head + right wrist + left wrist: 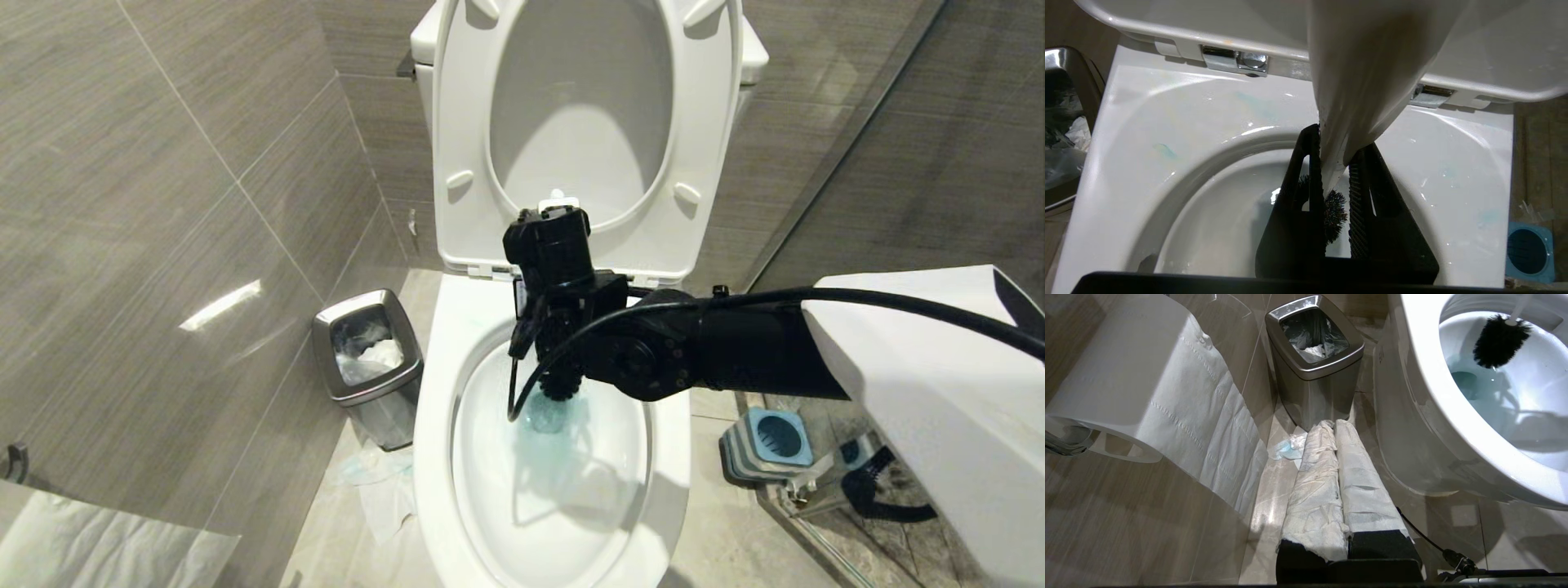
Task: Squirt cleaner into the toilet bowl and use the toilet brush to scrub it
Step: Scrub the toilet bowl
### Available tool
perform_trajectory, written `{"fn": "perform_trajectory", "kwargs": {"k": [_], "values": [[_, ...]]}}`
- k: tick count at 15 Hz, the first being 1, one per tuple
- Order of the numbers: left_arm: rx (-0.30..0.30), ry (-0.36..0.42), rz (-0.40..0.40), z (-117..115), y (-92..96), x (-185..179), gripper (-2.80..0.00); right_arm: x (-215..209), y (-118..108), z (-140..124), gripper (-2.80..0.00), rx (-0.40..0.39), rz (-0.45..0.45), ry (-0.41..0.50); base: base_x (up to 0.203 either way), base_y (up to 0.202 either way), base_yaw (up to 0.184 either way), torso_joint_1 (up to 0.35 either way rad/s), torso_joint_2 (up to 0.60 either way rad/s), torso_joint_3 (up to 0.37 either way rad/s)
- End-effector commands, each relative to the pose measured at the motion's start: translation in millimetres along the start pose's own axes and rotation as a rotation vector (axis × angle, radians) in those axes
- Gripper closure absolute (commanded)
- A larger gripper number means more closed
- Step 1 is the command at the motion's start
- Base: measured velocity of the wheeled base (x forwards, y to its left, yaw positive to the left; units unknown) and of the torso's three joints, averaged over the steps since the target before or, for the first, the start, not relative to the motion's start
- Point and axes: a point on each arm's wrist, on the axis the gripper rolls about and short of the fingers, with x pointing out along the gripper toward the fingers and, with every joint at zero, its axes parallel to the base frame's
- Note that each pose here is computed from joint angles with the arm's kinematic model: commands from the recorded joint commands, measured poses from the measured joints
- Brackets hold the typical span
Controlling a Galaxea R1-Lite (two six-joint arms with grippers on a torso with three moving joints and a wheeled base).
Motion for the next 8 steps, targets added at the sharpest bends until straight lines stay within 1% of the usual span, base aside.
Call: {"fn": "perform_trajectory", "kwargs": {"k": [1, 5, 8], "values": [[0.0, 0.0, 0.0, 0, 0.0, 0, 0.0, -13, -12, 8, 0.0, -0.001, -0.003, 0.003, 0.0, 0.0, 0.0, 0.0, 0.0, 0.0], [0.0, 0.0, 0.0, 0, 0.0, 0, 0.0, -33, -31, 10, 0.0, -0.014, -0.002, 0.026, 0.0, 0.0, 0.0, 0.0, 0.0, 0.0], [0.0, 0.0, 0.0, 0, 0.0, 0, 0.0, -48, -40, 11, 0.0, -0.01, 0.007, 0.037, 0.0, 0.0, 0.0, 0.0, 0.0, 0.0]]}}
